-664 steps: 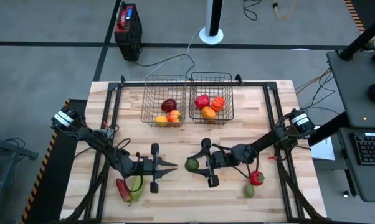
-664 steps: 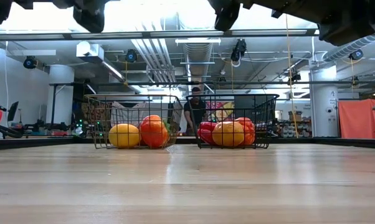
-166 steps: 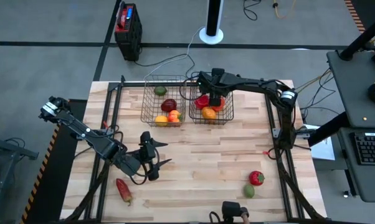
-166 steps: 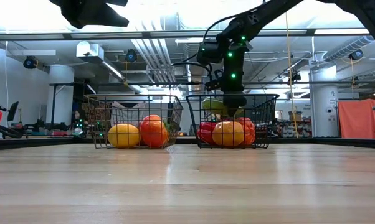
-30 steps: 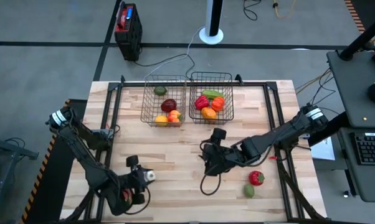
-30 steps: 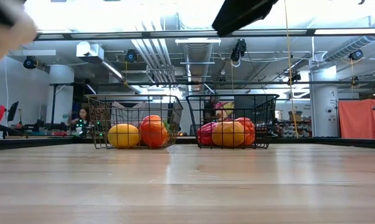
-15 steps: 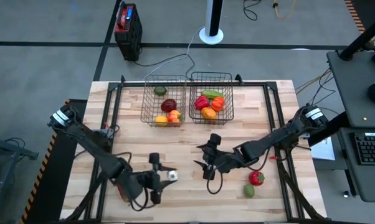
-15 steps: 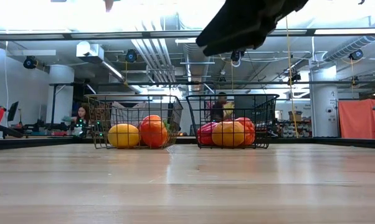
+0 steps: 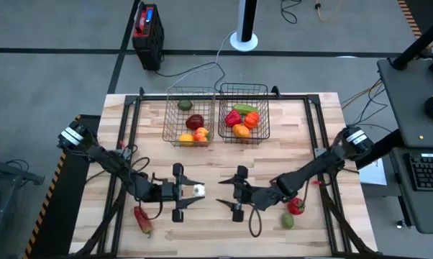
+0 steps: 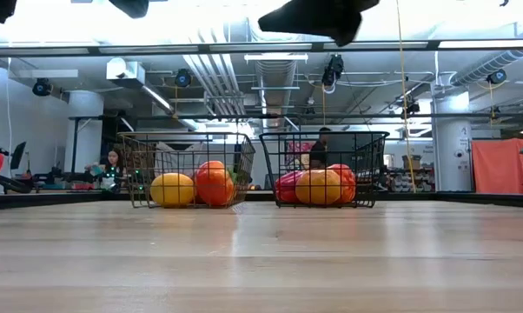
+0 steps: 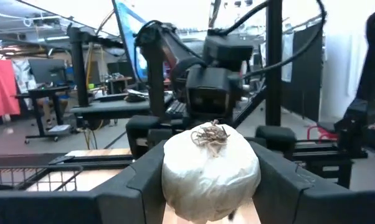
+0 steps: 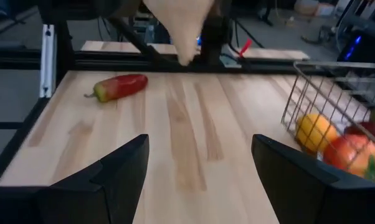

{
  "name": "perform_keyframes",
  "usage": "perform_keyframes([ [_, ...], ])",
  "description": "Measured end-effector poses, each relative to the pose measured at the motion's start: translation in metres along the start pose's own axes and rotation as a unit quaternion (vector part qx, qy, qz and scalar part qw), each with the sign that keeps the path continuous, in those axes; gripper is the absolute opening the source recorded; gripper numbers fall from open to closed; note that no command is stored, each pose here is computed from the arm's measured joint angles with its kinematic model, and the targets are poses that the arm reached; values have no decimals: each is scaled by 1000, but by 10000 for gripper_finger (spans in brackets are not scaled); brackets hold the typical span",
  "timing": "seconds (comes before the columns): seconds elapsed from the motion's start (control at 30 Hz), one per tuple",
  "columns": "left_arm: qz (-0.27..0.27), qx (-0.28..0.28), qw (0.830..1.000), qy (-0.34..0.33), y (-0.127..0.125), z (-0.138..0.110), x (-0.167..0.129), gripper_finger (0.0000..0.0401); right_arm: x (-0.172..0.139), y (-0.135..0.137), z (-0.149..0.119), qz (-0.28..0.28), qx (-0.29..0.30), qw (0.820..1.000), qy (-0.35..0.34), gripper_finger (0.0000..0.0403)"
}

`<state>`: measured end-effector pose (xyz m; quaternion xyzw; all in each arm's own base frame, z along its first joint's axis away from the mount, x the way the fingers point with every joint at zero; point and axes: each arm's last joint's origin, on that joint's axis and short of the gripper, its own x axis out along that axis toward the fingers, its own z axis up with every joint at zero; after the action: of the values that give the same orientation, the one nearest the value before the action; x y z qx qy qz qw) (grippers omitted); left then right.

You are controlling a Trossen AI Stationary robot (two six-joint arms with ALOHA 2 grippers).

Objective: Sort produce into baskets
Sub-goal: Put the white garlic into the black wire basket

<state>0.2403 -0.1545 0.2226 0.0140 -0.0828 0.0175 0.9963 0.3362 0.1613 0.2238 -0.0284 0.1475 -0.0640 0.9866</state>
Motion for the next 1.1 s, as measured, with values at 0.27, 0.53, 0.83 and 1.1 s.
perform_keyframes([
  [0.27,-3,8,1000,13,0,-4,0,168,20,11,19,-4,-18,999,-33,276],
  [0.53,0,3,1000,9,0,-2,4,168,28,8,32,14,-19,999,-45,260],
  [0.83,1,21,1000,14,-5,-1,18,168,30,6,33,25,-19,999,-44,220],
  [1.1,1,25,1000,15,-9,-3,24,168,30,6,33,25,-18,999,-44,168],
])
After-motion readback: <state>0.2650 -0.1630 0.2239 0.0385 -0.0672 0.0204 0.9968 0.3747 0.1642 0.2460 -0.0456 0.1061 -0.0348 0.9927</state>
